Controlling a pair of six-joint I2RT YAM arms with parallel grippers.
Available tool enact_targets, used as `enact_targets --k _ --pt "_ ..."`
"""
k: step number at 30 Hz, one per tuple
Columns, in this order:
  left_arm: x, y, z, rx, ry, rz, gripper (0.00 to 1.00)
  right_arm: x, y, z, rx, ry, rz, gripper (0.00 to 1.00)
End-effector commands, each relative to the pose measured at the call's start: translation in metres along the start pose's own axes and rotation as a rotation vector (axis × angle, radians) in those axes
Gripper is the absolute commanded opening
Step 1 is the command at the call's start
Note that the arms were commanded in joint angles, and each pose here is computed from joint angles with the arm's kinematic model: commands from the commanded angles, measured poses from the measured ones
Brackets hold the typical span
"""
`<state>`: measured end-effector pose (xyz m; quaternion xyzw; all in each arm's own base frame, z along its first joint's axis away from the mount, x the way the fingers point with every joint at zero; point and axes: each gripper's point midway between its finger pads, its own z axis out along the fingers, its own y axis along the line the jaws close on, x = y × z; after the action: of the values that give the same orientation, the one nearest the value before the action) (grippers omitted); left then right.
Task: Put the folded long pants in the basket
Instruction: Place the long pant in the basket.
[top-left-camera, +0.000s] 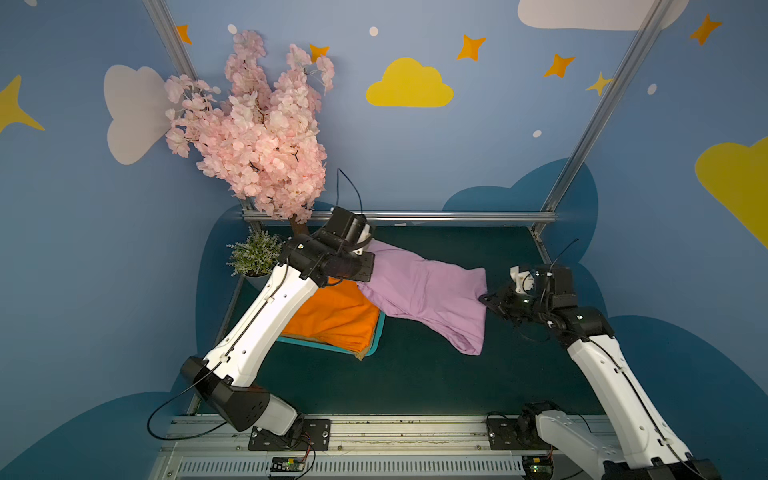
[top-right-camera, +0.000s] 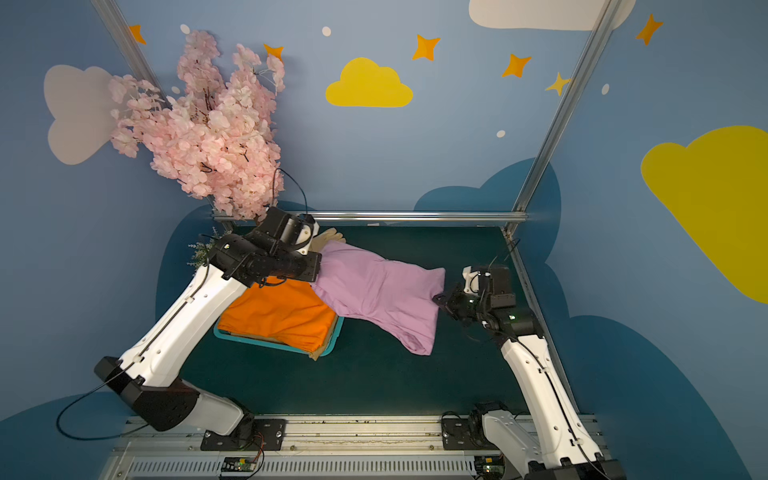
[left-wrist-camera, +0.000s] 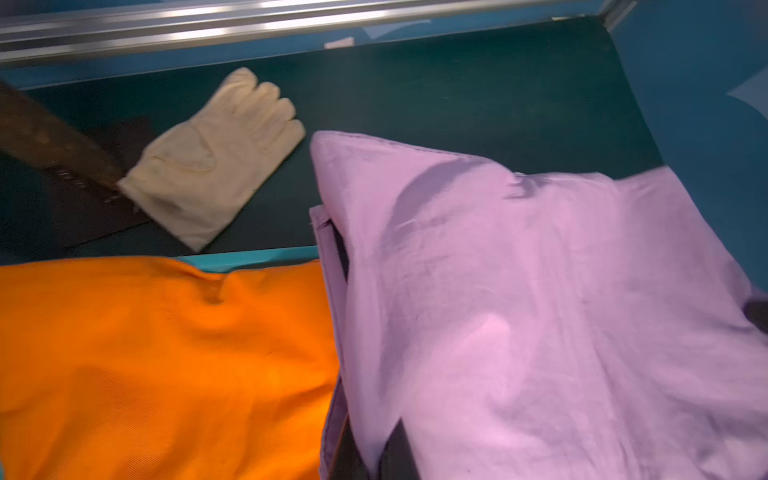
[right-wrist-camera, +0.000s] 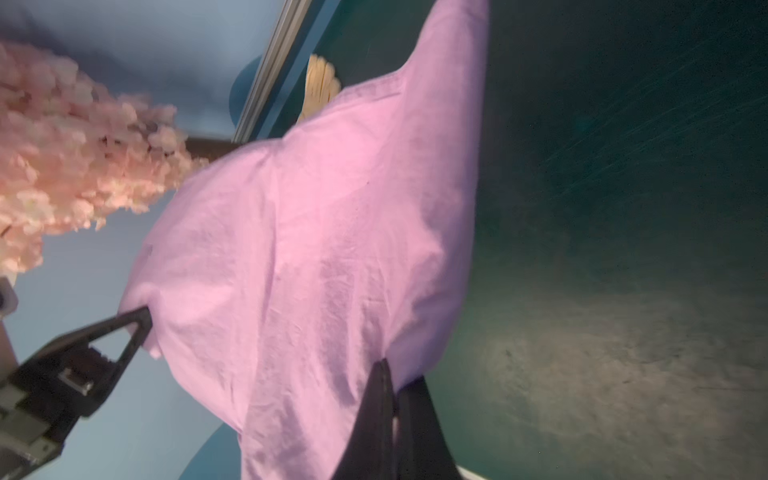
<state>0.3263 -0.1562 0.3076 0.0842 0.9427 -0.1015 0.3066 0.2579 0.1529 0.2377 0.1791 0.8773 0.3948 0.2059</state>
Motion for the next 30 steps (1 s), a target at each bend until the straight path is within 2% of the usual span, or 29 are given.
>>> enact_targets --k 1,3,7,13,16,21,24,28,30 --pt "0.004 0.06 -0.024 -0.136 -0.024 -0.009 0.02 -0.001 0.044 0.021 -0.056 -0.029 -0.018 0.0" --pt "0.005 0.098 -0.032 -0.239 -0.036 -0.056 0.02 0.009 0.068 0.038 -0.07 0.006 -0.06 0.0" --pt "0.0 0.135 -0.042 -0.241 -0.086 -0.157 0.02 0.021 0.117 0.06 -0.097 0.032 -0.156 0.0" --pt "-0.028 0.115 -0.07 0.017 -0.276 -0.219 0.02 0.019 0.155 0.053 -0.12 -0.029 -0.251 0.0" --pt "-0.036 0.119 -0.089 0.004 -0.345 -0.229 0.02 0.016 0.168 0.046 -0.147 -0.04 -0.272 0.0" --pt "-0.025 0.157 -0.101 -0.163 -0.359 -0.269 0.03 0.029 0.184 0.056 -0.178 0.005 -0.294 0.0" --pt "-0.022 0.174 -0.098 -0.227 -0.334 -0.306 0.03 0.034 0.194 0.07 -0.185 0.029 -0.298 0.0" --pt "-0.025 0.202 -0.087 -0.34 -0.31 -0.292 0.02 0.039 0.214 0.085 -0.192 0.026 -0.335 0.0" --pt "-0.022 0.219 -0.077 -0.387 -0.263 -0.293 0.02 0.043 0.218 0.1 -0.184 0.044 -0.326 0.0"
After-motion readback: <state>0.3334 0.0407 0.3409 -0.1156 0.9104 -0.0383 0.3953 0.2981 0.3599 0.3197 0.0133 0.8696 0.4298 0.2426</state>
